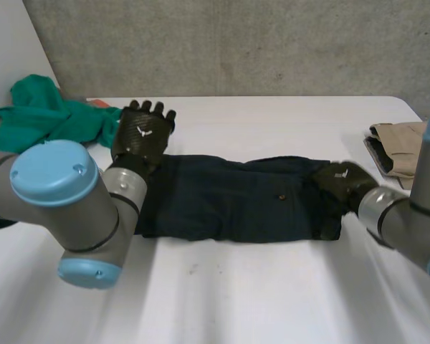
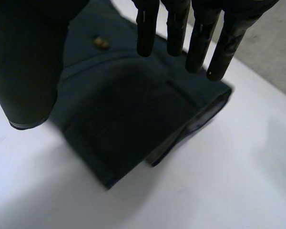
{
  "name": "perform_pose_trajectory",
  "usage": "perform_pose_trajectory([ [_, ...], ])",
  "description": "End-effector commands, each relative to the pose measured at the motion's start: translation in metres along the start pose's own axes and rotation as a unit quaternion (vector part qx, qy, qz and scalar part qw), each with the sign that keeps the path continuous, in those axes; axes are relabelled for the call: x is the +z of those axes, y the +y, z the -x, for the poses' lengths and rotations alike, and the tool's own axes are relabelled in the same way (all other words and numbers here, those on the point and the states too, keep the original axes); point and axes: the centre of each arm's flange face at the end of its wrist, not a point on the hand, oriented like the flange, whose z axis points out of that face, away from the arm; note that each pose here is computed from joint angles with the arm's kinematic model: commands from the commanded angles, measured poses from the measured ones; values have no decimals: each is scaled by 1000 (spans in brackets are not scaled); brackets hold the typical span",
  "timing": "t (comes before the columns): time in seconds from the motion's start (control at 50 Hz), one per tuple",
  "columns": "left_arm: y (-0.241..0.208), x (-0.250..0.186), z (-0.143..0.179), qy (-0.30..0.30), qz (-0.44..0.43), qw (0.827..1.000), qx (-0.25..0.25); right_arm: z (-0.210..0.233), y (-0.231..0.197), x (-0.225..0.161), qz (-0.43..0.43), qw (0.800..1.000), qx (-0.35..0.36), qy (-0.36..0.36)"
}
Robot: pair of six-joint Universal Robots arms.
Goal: Fold the laundry.
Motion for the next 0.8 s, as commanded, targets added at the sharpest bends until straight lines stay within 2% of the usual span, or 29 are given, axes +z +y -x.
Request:
perform_pose_trajectory([
  [0.02,5,-8,-12,18,8,1000,-1,10,19,15,-45,999,-13,10],
  [0.1,4,-9,-14,21,7,1000,-1,13,32,33,-53,998,-20,19],
  [0.24,2,-12,-15,22,5,1000,-11,-1,39,49,-53,995,-37,77],
  [0.34,-8,-15,-9,17,-6,1000,-24,-5,41,46,-46,995,-40,81],
  [0.42,-13,-21,-5,16,-10,999,-26,-33,30,30,-45,991,-52,116],
  [0.48,-19,-24,0,10,-17,999,-28,-54,19,14,-38,987,-77,138],
  [0.6,-27,-32,8,2,-26,999,-30,-63,8,8,-35,983,-130,128],
  [0.68,-29,-35,15,-5,-28,999,-32,-52,-10,7,-66,977,-168,115],
  [0.8,-31,-33,32,-30,-30,998,-39,29,-58,1,-195,951,-241,17],
])
